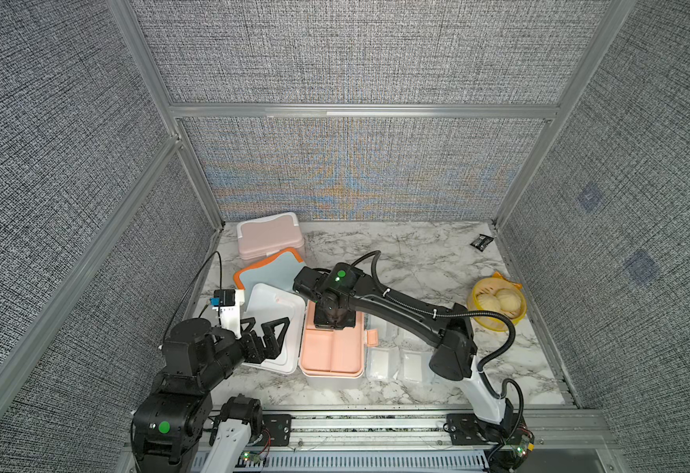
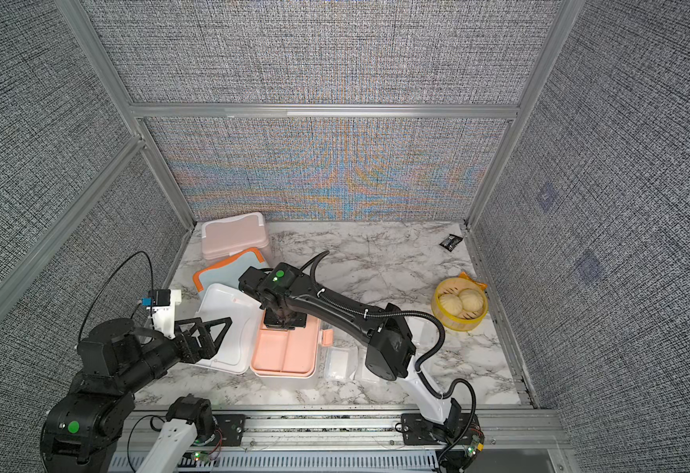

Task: Open first aid kits and take out gauze
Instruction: Place the compartment layer in the first aid kit.

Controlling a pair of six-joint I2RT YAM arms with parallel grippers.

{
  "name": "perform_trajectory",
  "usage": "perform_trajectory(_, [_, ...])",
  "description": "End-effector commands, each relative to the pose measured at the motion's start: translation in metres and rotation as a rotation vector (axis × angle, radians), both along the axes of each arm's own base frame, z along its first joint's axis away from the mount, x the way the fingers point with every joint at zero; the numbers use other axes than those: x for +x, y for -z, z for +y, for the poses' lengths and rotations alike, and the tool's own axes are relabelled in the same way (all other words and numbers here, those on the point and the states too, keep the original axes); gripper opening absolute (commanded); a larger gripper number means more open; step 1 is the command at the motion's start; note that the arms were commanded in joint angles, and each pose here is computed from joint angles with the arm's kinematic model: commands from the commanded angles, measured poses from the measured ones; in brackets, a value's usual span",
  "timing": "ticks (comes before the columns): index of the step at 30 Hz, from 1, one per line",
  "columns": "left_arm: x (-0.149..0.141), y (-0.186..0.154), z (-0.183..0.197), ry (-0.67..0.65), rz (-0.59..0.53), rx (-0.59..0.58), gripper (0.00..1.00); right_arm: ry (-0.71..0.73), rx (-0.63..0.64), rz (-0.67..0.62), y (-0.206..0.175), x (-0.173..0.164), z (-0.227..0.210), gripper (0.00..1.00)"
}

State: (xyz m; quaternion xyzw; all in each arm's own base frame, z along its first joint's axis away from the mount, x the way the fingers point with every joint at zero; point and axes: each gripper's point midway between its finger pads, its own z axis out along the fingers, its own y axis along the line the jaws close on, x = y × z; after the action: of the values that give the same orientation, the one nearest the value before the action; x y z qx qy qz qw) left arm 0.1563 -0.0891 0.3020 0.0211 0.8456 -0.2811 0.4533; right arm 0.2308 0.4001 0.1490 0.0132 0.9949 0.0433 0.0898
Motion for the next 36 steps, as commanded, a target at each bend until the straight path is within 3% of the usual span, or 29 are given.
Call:
perform_trajectory(1, [0.002,-0.003,0.001,-0.001,-0.021,0.009,0.99,-0.001,-0.022,0.006,-0.001,-0.004,-0.005,0.0])
perform_trajectory(22, [0.004,-0.003,0.0,-0.002,-0.021,0.007,0.99,0.013,-0.052,0.018,0.009,-0.005,-0.006,0.01])
perform_trajectory(28, [0.003,-0.006,0.0,0.001,-0.024,0.005,0.99,-0.003,-0.021,-0.009,-0.004,-0.003,-0.005,0.45])
perform_trajectory(32, [0.001,-0.011,-0.001,0.008,-0.029,0.003,1.0,-0.011,0.01,-0.048,-0.024,-0.001,-0.008,0.55])
perform_trajectory(36, [0.0,-0.011,0.012,-0.043,-0.007,0.071,0.99,-0.037,0.077,-0.122,-0.054,0.0,-0.01,0.68])
